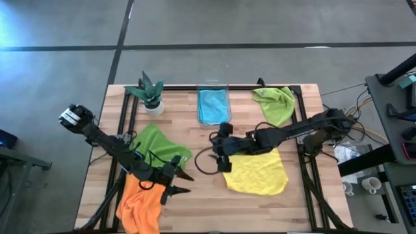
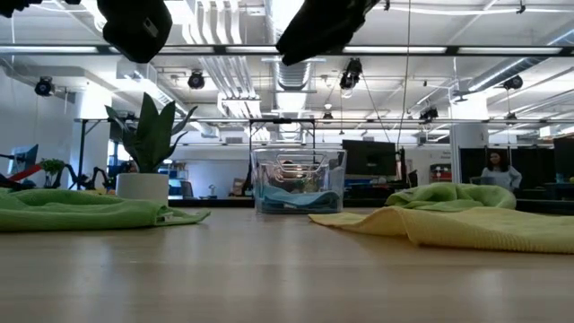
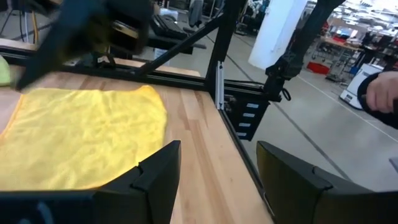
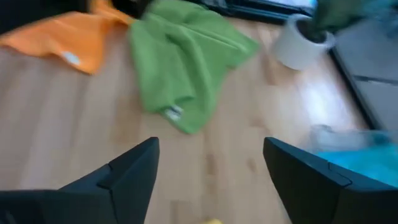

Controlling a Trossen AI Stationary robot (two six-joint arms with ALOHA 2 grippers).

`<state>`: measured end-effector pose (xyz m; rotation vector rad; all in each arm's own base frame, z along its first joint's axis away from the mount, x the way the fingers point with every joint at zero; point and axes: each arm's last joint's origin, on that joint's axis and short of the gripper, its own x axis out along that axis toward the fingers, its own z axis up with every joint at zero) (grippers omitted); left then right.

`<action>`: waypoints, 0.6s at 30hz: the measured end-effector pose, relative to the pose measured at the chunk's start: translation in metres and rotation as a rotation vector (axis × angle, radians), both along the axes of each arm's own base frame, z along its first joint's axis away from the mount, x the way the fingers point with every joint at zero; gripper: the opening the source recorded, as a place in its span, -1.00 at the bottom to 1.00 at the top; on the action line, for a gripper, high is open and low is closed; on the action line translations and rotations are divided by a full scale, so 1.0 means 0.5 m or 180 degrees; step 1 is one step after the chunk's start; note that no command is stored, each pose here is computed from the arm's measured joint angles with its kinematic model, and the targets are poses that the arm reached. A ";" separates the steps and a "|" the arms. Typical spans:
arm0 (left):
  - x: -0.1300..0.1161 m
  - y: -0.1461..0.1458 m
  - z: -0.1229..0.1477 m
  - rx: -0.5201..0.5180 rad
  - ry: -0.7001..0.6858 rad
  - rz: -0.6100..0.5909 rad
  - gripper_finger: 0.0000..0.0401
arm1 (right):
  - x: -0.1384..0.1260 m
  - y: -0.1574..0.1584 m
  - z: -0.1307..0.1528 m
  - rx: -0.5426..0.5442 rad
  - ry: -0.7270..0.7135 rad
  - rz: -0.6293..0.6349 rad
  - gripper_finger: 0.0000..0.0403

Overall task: Fold microfiber towels
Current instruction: Fold the yellow microfiber cloth

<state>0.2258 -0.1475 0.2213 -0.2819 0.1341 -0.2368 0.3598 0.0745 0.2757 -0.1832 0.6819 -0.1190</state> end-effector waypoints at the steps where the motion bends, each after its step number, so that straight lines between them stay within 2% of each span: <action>1: 0.000 0.000 0.000 0.0007 -0.0002 0.0001 -0.03 | 0.000 -0.006 0.004 -0.0071 0.0048 -0.0040 0.44; 6: 0.000 0.001 -0.002 0.0031 0.0022 0.0015 -0.03 | 0.009 -0.062 0.016 -0.0171 0.0098 -0.0144 0.44; 12: 0.000 0.001 -0.005 0.0041 0.0054 0.0016 -0.03 | 0.038 -0.140 -0.011 -0.0204 0.0078 -0.0434 0.35; 15: 0.000 0.002 -0.009 0.0079 0.0106 0.0018 -0.03 | 0.061 -0.163 -0.048 -0.0283 0.0180 -0.0448 0.24; 18: 0.003 0.007 -0.010 0.0082 0.0108 0.0063 -0.03 | 0.082 -0.173 -0.083 -0.0268 0.0285 -0.0494 0.00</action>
